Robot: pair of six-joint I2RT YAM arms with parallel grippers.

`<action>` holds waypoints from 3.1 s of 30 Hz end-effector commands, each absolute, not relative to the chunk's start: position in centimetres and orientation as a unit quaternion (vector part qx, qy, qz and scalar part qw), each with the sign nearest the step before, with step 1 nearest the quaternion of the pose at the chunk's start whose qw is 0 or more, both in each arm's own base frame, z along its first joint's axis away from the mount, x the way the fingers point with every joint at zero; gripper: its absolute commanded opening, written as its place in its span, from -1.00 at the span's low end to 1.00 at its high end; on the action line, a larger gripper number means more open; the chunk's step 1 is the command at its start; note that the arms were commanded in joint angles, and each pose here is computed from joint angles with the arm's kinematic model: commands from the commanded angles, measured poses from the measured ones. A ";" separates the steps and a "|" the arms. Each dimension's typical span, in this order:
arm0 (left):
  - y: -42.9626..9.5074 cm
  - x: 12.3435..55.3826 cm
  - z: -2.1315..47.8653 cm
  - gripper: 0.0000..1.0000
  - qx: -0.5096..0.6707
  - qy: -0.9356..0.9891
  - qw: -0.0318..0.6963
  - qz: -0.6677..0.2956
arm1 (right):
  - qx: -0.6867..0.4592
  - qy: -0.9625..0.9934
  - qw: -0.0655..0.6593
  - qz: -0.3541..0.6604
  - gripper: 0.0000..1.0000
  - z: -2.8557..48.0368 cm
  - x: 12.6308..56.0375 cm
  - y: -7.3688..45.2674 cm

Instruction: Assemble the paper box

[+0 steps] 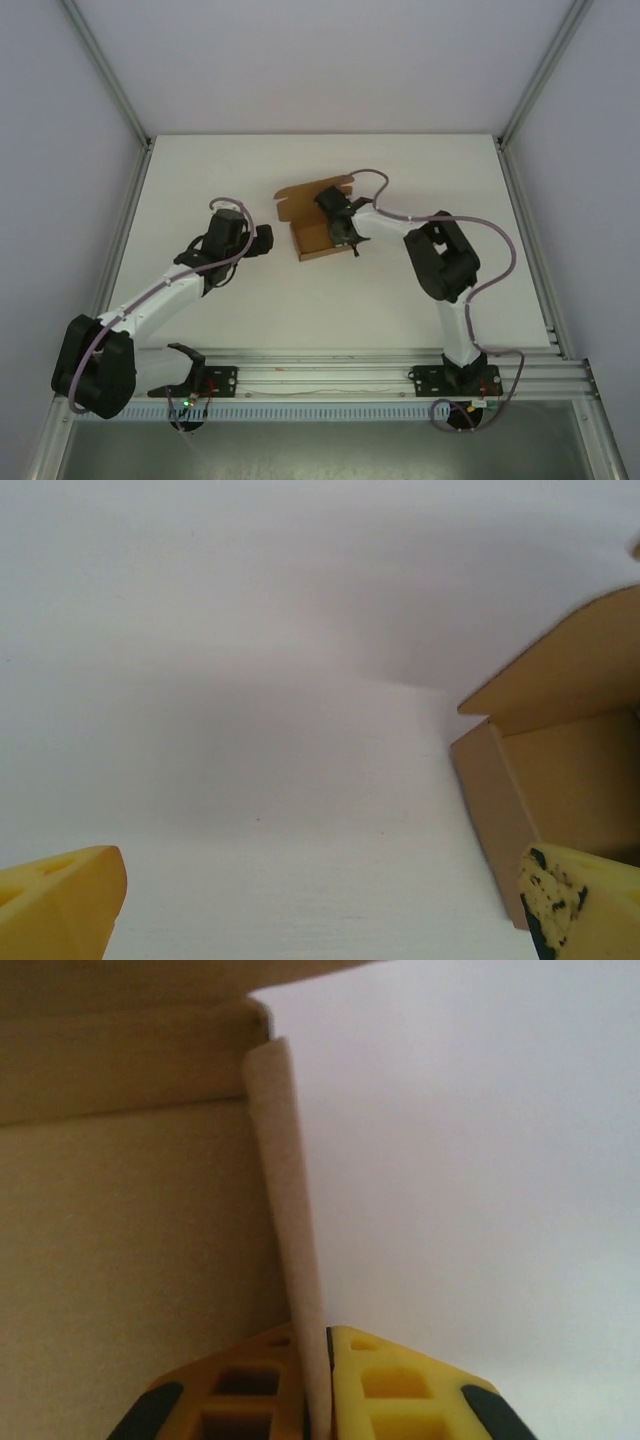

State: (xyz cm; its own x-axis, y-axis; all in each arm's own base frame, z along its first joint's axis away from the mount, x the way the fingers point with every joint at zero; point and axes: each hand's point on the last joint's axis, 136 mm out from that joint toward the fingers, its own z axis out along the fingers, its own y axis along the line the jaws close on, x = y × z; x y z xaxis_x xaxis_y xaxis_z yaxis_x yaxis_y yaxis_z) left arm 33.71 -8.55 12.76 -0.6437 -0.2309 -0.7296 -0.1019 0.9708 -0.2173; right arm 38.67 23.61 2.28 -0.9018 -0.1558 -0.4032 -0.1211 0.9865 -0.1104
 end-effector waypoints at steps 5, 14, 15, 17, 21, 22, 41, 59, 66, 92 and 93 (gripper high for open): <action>-11.0 35.1 14.0 1.00 -0.054 0.890 0.433 -0.134 | -0.016 0.974 0.226 -0.010 -0.56 3.2 37.7 23.2; -13.8 37.4 12.9 1.00 -0.049 0.890 0.414 -0.187 | -0.011 0.959 0.279 0.056 -0.21 7.6 39.1 25.2; -14.2 37.6 12.8 1.00 -0.046 0.889 0.412 -0.196 | -0.010 0.957 0.283 0.065 -0.17 7.9 39.1 25.4; -14.8 38.1 12.3 1.00 -0.049 0.889 0.405 -0.207 | -0.009 0.953 0.294 0.076 -0.14 8.6 39.1 25.5; -15.5 39.1 11.6 0.94 -0.056 0.891 0.394 -0.218 | -0.009 0.948 0.306 0.084 -0.05 9.1 38.9 25.3; -15.8 39.2 11.5 0.93 -0.055 0.890 0.392 -0.226 | -0.010 0.950 0.302 0.078 -0.05 8.8 38.8 25.1; -19.1 40.8 6.6 0.19 -0.049 0.925 0.332 -0.180 | -0.019 0.954 0.284 0.090 0.18 4.7 38.0 25.6; -19.8 41.5 6.6 0.13 -0.036 0.926 0.338 -0.166 | 0.067 0.916 0.367 0.149 0.34 11.0 37.9 22.2; -20.3 42.4 6.0 0.00 -0.025 0.928 0.334 -0.163 | 0.148 0.906 0.329 0.219 -0.20 8.3 38.7 19.8; -22.2 42.5 4.9 -0.23 0.001 0.932 0.315 -0.178 | 0.101 0.891 0.268 0.352 -0.55 7.0 40.0 24.8; -22.4 42.5 4.8 -0.23 0.003 0.933 0.313 -0.180 | 0.100 0.896 0.265 0.343 -0.54 6.7 39.9 24.8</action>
State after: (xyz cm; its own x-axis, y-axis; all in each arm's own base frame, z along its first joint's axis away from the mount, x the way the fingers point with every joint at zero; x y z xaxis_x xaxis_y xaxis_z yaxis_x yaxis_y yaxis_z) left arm 42.67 -20.94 4.94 -0.7905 -0.1412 -0.5960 0.0759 0.9430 -0.3241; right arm 39.65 23.55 6.22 -0.8284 0.3948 -0.3975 0.0351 0.7447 0.6664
